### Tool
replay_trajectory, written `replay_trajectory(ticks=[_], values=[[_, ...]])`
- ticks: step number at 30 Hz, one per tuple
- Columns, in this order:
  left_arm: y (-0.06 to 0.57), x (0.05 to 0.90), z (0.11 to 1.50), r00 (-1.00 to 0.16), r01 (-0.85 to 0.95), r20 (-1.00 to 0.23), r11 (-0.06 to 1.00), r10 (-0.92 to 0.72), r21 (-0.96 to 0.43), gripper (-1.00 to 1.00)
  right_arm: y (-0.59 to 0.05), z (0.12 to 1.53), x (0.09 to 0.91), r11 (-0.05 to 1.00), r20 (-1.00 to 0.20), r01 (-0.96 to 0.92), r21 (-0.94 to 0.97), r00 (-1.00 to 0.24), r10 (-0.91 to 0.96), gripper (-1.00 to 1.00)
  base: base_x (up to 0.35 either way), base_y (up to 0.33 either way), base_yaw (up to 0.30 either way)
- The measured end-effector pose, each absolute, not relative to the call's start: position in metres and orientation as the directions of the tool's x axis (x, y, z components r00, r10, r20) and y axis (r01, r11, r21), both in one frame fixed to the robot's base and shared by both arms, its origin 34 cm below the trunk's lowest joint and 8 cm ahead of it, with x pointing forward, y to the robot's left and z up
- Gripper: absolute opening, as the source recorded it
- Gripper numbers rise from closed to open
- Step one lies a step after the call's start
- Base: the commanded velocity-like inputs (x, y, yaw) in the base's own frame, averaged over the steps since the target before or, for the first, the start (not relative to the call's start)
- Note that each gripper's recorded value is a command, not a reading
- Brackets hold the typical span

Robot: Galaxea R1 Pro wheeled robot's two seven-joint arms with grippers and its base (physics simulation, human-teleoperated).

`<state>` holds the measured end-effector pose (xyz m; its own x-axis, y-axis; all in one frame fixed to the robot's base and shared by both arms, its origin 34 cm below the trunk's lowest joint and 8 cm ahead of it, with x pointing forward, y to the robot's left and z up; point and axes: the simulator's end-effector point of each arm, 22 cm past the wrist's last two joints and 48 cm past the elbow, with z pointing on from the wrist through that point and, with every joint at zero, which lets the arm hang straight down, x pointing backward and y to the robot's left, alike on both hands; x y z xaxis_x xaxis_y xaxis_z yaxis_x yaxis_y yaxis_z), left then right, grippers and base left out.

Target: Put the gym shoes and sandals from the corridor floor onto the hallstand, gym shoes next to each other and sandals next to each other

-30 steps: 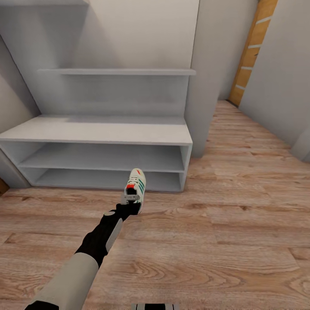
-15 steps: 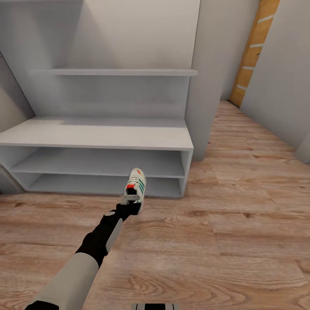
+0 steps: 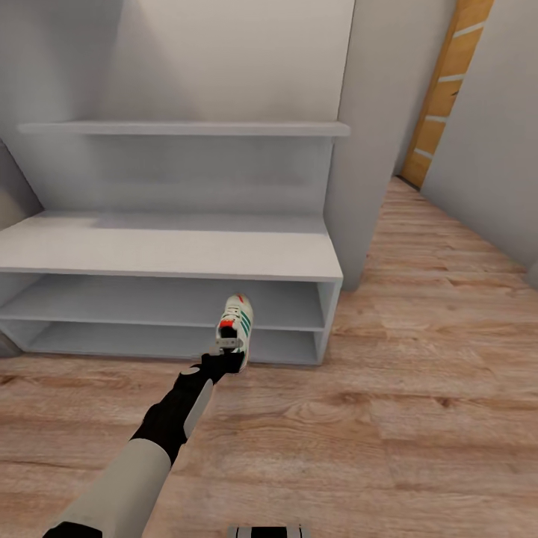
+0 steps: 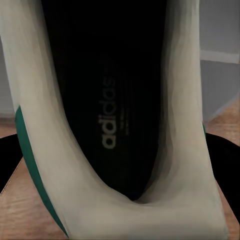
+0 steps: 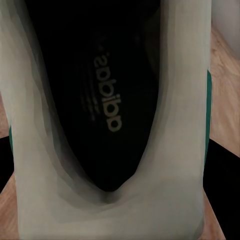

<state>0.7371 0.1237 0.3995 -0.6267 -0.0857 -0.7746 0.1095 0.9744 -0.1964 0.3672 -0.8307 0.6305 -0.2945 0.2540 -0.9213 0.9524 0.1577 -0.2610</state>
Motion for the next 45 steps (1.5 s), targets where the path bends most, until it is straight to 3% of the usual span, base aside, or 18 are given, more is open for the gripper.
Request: replay_trajectory(ticks=[19, 45], values=[[0.124, 0.737, 0.3991, -0.627, 0.11, -0.774, 0.975, -0.085, -0.195, -1.0, -0.8306, 0.6305, 0.3673, 0.158, -0.921, 0.952, -0.261, -0.294, 0.254, -1.0, 0.337, -0.16, 0.0], [0.1247, 0.7391, 0.4013, -0.616, 0.109, -0.783, 0.975, -0.088, -0.195, -1.0, -0.8303, 0.6298, 0.3675, 0.158, -0.921, 0.952, -0.262, -0.295, 0.255, -1.0, 0.11, -0.011, 0.0]])
